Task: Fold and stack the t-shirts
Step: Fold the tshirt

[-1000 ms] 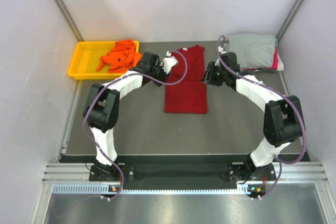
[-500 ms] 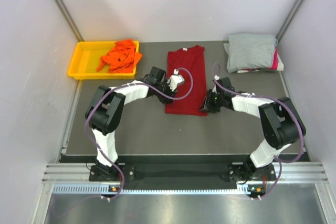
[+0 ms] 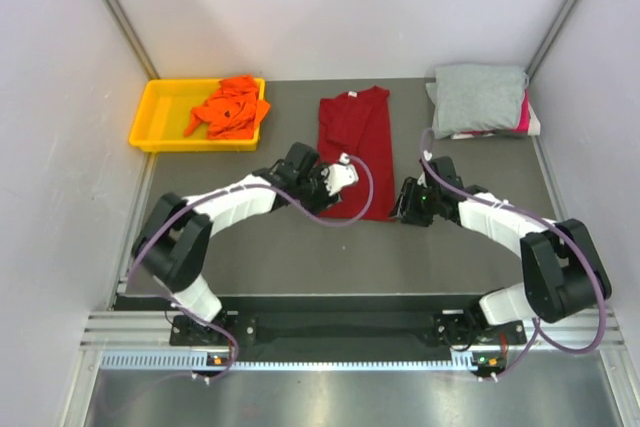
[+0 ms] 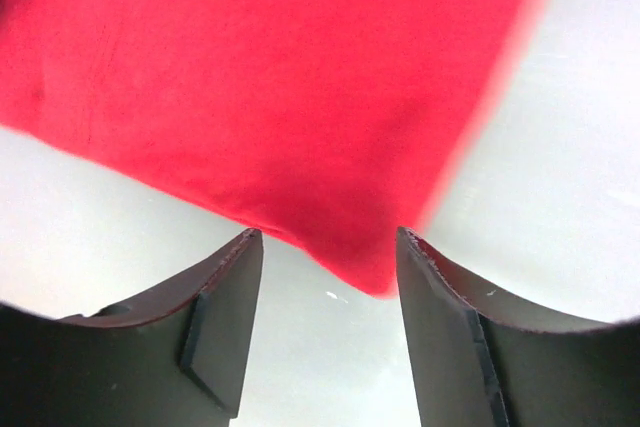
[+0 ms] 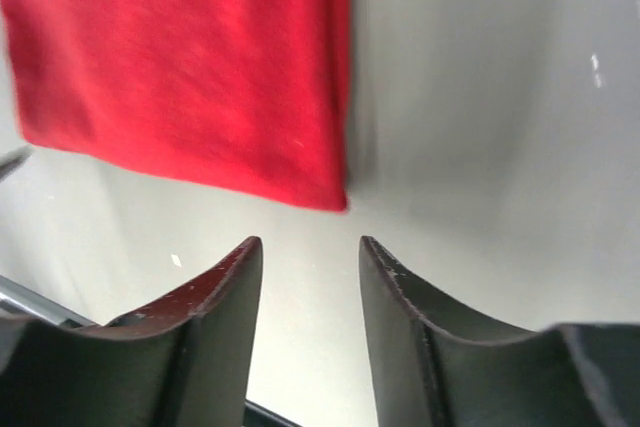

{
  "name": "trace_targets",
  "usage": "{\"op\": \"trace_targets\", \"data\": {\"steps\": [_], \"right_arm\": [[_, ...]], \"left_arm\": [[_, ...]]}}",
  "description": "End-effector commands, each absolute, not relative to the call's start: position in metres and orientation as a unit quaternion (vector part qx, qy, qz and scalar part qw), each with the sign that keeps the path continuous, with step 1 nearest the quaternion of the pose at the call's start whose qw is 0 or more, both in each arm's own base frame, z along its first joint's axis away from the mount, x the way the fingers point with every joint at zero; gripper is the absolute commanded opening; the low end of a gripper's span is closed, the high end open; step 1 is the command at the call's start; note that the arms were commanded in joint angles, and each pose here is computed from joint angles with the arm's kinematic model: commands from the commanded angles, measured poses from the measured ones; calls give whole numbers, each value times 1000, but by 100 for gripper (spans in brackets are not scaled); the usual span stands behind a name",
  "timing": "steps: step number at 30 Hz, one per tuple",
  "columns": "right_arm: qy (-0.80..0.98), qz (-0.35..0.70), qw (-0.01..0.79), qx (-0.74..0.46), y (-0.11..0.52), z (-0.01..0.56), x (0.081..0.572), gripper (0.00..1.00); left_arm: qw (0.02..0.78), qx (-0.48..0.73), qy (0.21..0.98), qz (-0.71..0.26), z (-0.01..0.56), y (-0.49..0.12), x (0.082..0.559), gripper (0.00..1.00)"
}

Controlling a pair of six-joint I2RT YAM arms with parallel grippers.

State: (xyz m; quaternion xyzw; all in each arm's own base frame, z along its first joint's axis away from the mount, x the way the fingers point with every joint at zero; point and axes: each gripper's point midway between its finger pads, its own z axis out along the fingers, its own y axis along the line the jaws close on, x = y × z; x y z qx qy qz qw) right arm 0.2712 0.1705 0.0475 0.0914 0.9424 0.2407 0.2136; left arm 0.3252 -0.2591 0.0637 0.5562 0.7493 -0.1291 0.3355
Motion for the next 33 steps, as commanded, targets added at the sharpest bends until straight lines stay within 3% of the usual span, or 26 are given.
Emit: {"op": "trace_targets", "data": {"steps": [1, 12, 15, 16, 17, 19, 20, 26, 33], "right_arm": [[941, 242, 211, 105, 167, 43, 265, 45], [936, 256, 210, 122, 178, 26, 284, 45], [937, 259, 202, 121, 180, 18, 285, 34], [937, 259, 200, 121, 181, 15, 285, 21], [938, 259, 197, 121, 180, 14, 284, 15], [938, 251, 206, 122, 175, 17, 284, 0], [938, 246, 209, 123, 172, 18, 283, 0], [946, 230, 205, 104, 160, 38, 250, 0], [956, 241, 153, 70, 168, 60, 155, 0]], "left_arm": [[378, 615, 686, -92, 78, -263, 310, 61], [348, 658, 667, -7, 23, -246, 326, 57], [346, 656, 671, -17, 21, -247, 323, 52], [344, 654, 673, -25, 22, -248, 321, 48], [342, 654, 675, -31, 22, -249, 318, 30], [335, 652, 678, -52, 25, -251, 309, 11], [333, 650, 680, -59, 26, -252, 306, 1], [304, 627, 711, -98, 46, -242, 275, 0], [227, 646, 716, -133, 76, -202, 196, 0]]}}
